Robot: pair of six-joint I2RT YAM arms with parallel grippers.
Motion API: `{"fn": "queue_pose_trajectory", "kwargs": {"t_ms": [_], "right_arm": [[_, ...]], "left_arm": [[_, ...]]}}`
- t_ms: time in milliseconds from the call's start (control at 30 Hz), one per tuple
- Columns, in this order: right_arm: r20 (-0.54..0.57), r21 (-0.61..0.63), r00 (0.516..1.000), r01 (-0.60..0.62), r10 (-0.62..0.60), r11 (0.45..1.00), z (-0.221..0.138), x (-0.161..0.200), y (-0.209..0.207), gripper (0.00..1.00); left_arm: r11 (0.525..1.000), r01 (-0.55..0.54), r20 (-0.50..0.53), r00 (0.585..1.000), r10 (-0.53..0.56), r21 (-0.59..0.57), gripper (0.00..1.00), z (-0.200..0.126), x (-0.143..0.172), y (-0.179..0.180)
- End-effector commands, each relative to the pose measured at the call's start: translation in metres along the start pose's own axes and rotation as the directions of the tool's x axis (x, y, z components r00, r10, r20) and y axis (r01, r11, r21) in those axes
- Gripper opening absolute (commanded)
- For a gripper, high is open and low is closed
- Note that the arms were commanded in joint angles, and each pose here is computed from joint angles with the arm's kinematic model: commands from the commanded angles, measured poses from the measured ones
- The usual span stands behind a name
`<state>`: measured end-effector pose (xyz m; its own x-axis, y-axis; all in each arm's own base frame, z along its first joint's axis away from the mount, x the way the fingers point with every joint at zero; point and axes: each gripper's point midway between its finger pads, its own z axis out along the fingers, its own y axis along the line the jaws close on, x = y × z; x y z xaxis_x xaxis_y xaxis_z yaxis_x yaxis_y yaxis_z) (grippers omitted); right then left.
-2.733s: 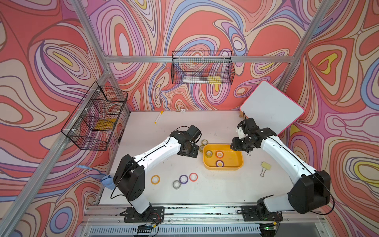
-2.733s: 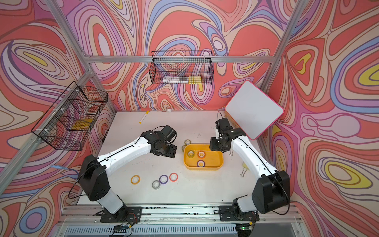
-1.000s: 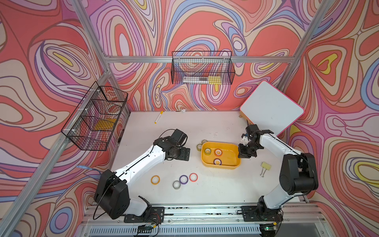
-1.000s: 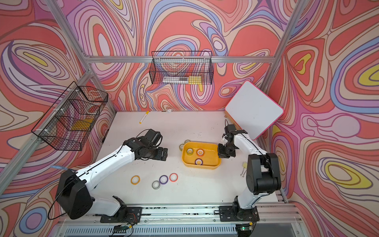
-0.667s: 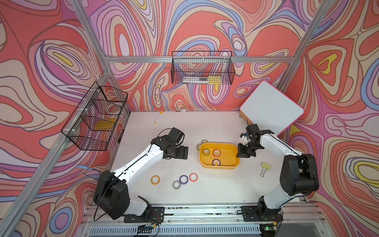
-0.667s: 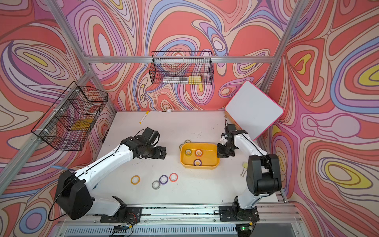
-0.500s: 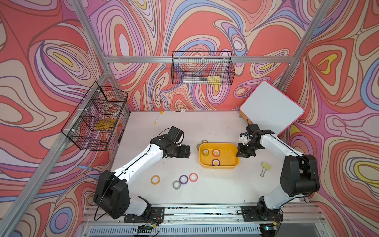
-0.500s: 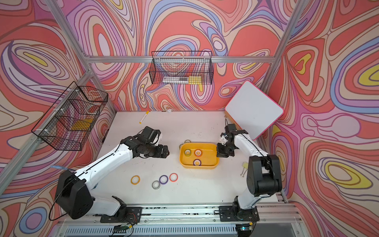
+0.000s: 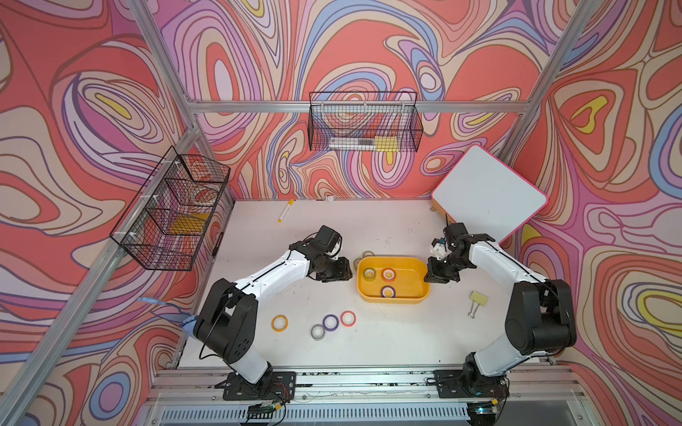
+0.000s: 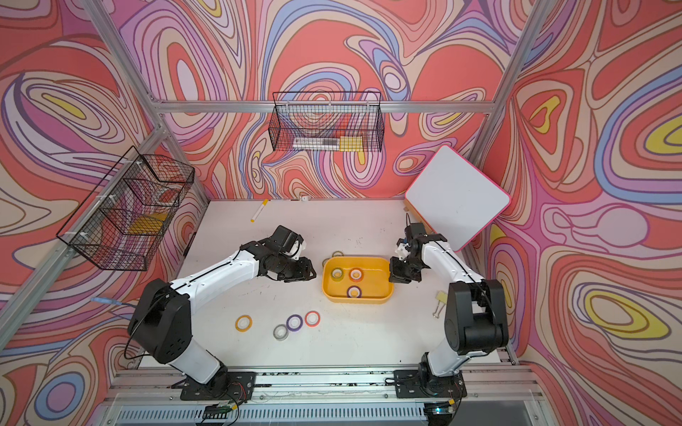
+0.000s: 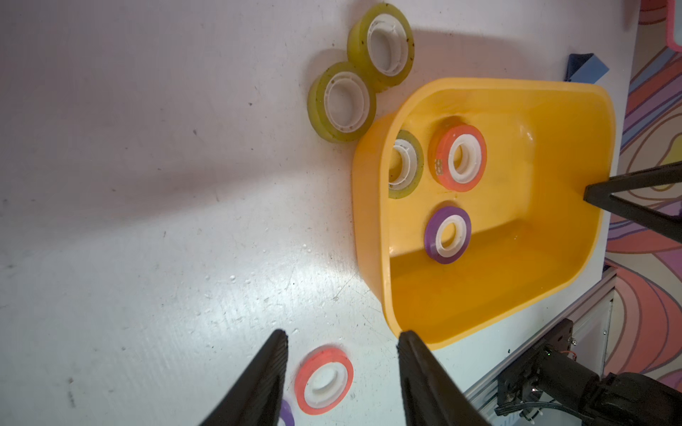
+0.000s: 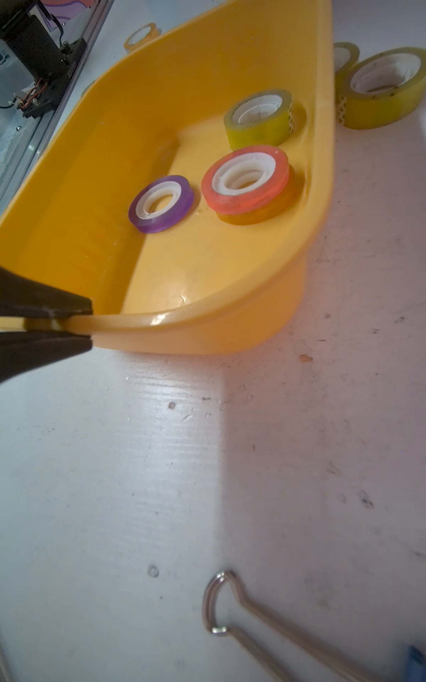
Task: Put the transparent tape into the storage box
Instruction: Pick up the storage box at the center of the board.
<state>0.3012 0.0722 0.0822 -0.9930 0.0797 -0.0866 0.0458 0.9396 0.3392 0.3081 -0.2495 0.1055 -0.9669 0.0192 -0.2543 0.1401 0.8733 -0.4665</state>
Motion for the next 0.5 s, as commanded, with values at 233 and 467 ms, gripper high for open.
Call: {"fn": "queue_pose_trajectory", "kwargs": {"t_ms": [233, 467], "right_arm": [[0.026, -0.012, 1.0, -0.011, 0.011, 1.0, -0.005, 0.001, 0.002, 0.0], [0.033, -0.015, 0.999, -0.01, 0.01, 1.0, -0.008, -0.001, 0.004, 0.0]], "left_arm": [[0.995, 0.009, 0.038, 0.999, -0.013, 0.099, 0.42, 0.028, -0.02, -0.03], [0.997, 0.013, -0.014, 1.0, -0.012, 0.082, 0.26, 0.048, -0.014, -0.027]]}}
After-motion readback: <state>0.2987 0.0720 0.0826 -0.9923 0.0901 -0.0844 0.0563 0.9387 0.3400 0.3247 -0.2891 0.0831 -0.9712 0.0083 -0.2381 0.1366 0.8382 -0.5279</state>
